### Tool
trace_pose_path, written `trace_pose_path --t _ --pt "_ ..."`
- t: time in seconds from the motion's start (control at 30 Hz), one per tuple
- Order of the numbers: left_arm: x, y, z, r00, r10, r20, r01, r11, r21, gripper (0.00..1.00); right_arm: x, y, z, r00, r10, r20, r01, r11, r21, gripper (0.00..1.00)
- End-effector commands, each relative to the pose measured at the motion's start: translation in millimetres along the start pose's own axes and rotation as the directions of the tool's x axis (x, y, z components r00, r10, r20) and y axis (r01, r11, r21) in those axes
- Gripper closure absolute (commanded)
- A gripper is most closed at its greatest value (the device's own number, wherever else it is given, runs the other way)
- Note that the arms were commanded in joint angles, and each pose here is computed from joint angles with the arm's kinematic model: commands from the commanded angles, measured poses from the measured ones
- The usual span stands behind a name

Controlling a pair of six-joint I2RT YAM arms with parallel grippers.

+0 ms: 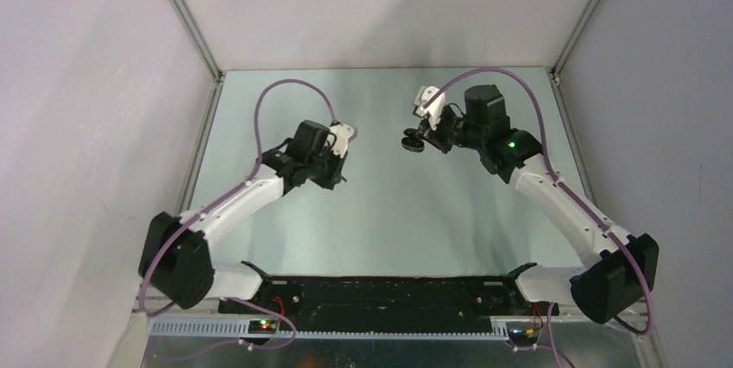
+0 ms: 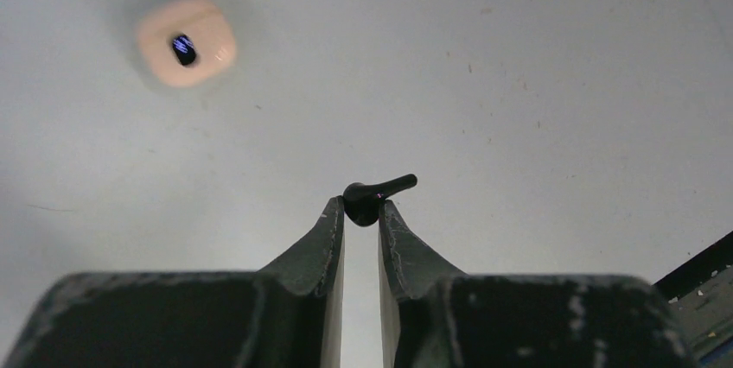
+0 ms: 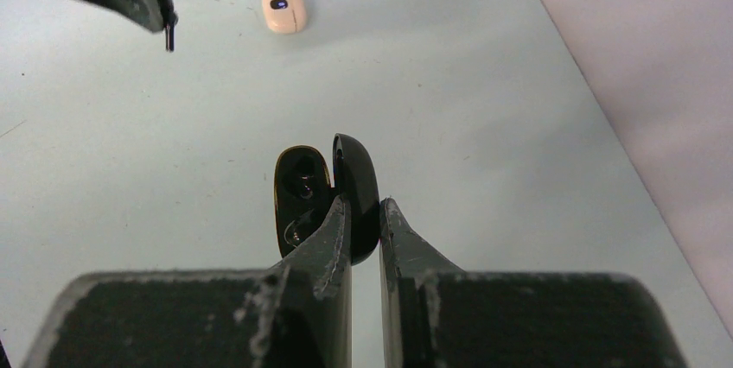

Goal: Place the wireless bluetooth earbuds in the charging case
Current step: Pick up the earbud from the center of the board, then place the earbud at the center of the board.

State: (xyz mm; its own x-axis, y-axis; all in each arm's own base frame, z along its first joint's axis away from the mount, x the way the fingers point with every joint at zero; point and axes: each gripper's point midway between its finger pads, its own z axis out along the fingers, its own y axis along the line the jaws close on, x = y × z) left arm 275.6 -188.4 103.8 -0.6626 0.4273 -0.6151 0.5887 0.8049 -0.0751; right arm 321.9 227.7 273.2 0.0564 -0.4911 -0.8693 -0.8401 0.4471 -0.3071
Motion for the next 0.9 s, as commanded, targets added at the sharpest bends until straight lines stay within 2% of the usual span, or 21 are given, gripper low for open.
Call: trace_pose_path --t 0.0,0.2,0.27,0.33,0.43,0.6,0.7,0.87 --pt "-52 15 -42 0.979 0.133 0.154 -0.12 0.989 -0.092 1.0 -18 -4 18 0.997 -0.076 0.021 0.075 0.996 0.054 1.0" --pt "-78 17 -81 0.983 0.082 0.162 -0.064 0.991 -0.116 1.0 -19 -12 53 0.993 -0.119 0.016 0.115 0.984 0.139 1.0" --pt "-80 15 -89 0.99 0.033 0.136 -0.019 0.994 -0.105 1.0 -24 -14 64 0.991 -0.13 0.03 0.123 0.977 0.174 1.0" --pt "-78 13 -97 0.993 -0.073 0.097 0.082 0.992 -0.097 1.0 -32 -17 75 0.989 -0.141 0.051 0.127 0.968 0.217 1.0" --pt "-88 10 -107 0.981 -0.169 0.098 0.173 0.984 -0.044 1.0 -42 -13 91 0.985 -0.153 0.084 0.127 0.958 0.257 1.0" --pt "-99 4 -113 0.953 -0.291 0.081 0.286 0.956 0.07 1.0 -51 -2 110 0.981 -0.163 0.105 0.126 0.948 0.294 1.0" --pt "-105 5 -114 0.949 -0.304 0.082 0.298 0.951 0.084 1.0 -54 4 121 0.976 -0.188 0.113 0.145 0.94 0.309 1.0" --pt "-102 14 -106 0.919 -0.391 0.06 0.388 0.92 0.061 1.0 -58 21 134 0.963 -0.232 0.133 0.19 0.944 0.271 1.0"
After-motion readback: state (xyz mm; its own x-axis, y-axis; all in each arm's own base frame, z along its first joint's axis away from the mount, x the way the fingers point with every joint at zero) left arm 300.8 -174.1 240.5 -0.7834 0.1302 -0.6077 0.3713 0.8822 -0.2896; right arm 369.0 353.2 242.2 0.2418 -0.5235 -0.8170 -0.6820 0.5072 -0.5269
